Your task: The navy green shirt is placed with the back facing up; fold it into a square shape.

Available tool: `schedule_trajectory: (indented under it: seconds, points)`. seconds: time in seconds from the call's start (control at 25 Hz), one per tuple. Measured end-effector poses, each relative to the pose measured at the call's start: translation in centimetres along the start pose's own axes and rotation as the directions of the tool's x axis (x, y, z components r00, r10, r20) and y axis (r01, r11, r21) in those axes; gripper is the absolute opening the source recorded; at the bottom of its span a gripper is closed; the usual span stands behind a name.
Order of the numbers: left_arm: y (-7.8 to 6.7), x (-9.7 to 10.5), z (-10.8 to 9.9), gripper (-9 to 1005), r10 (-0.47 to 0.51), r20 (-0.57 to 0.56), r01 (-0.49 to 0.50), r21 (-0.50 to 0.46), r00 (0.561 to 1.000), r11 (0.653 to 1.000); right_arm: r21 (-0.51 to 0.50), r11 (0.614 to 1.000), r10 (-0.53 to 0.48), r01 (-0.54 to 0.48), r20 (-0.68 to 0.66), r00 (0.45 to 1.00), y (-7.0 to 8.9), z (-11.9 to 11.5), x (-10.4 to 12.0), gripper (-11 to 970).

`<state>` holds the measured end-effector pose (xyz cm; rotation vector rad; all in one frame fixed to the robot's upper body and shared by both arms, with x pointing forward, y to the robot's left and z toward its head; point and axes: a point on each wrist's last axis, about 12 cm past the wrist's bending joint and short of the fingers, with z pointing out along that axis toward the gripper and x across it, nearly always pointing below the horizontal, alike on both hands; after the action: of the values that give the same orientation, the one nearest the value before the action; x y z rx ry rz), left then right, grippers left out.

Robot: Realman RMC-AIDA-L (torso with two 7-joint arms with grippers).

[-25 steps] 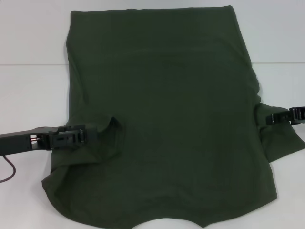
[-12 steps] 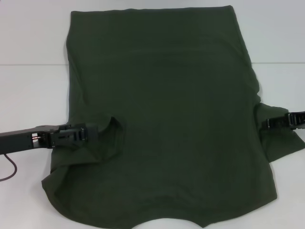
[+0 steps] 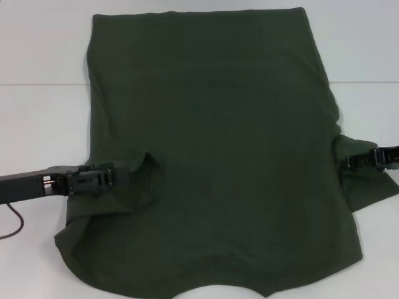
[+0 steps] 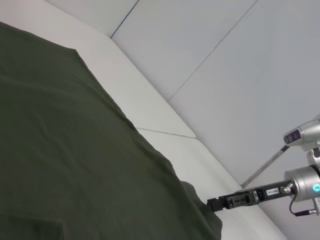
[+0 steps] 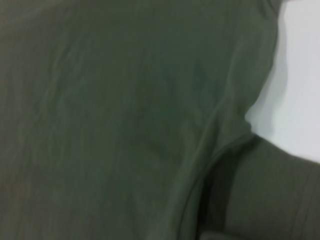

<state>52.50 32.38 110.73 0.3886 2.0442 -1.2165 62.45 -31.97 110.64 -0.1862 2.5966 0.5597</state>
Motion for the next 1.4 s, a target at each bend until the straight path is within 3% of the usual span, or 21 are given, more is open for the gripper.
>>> schedule_trajectory:
  seconds: [0.4,0.68,1.16,1.4]
  points:
    - [-0.10,0.03,0.07,765,-0.006,0.011,0.006,0.009,1.000,1.000,0.008,1.000,-0.010,0.010,0.031,0.999,0.42,0.81,0.08,938]
    - [-0.11,0.08,0.01,765,-0.009,0.013,0.009,0.011,1.000,1.000,-0.012,1.000,0.016,-0.017,-0.039,0.999,0.55,0.45,0.80,938]
    - [-0.15,-0.16,-0.01,766,0.000,0.026,0.000,0.011,1.000,1.000,0.014,1.000,0.016,-0.016,0.011,1.000,0.92,1.06,0.07,938]
    - [-0.14,-0.21,-0.08,766,-0.001,0.039,0.000,0.014,0.999,1.000,0.018,1.000,0.021,-0.021,0.013,1.000,0.85,0.95,-0.01,750]
